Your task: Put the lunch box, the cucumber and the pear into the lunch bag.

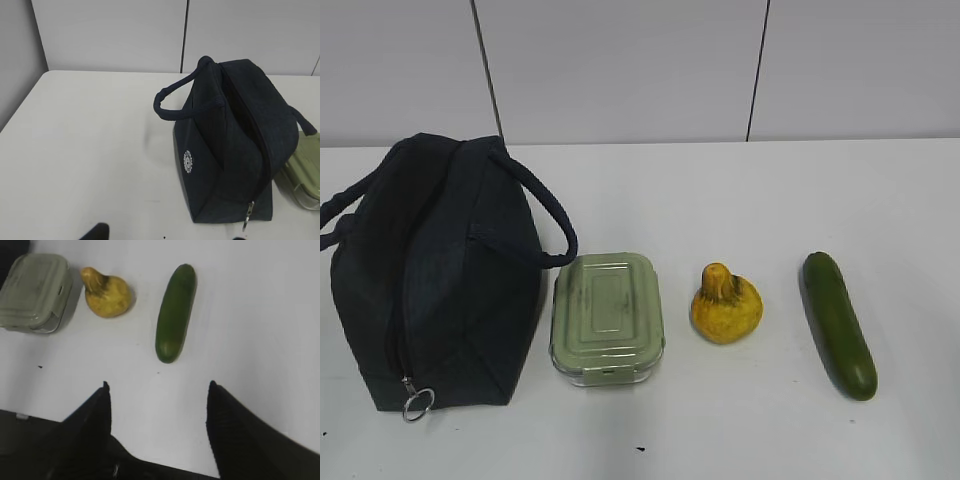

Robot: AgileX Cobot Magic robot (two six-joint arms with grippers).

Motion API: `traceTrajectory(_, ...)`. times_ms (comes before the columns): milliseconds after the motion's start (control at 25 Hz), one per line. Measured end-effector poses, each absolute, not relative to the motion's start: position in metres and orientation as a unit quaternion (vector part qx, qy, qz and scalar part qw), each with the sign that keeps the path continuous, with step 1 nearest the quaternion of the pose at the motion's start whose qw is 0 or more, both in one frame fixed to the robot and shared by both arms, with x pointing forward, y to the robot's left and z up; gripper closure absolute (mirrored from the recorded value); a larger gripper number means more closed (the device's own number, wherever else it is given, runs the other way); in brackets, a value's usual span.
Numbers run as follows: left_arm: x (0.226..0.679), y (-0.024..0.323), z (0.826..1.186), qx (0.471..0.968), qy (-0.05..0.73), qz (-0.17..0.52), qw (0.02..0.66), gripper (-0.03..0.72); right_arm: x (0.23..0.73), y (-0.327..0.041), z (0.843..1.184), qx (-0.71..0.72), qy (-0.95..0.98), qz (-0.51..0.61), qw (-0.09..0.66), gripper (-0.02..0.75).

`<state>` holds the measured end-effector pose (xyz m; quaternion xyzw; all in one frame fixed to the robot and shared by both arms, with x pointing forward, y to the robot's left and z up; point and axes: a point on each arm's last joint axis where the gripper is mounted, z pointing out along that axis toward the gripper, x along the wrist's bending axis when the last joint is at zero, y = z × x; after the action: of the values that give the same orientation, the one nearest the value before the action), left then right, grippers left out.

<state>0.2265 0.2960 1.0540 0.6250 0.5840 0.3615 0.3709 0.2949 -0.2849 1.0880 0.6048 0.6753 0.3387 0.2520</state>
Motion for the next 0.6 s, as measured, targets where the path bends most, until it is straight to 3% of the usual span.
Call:
traceTrajectory(400,0.227,0.296,1.054,0.625,0.584,0.361,0.371,0.253,0.408,-0.276,1.095,0.623,0.724,0.269,0.125,0.267)
traceTrajectory(600,0.227,0.296,1.054,0.625,0.584,0.361,0.371,0.253,0.464,-0.273,1.080,0.638,0.729,0.239,0.074,0.268)
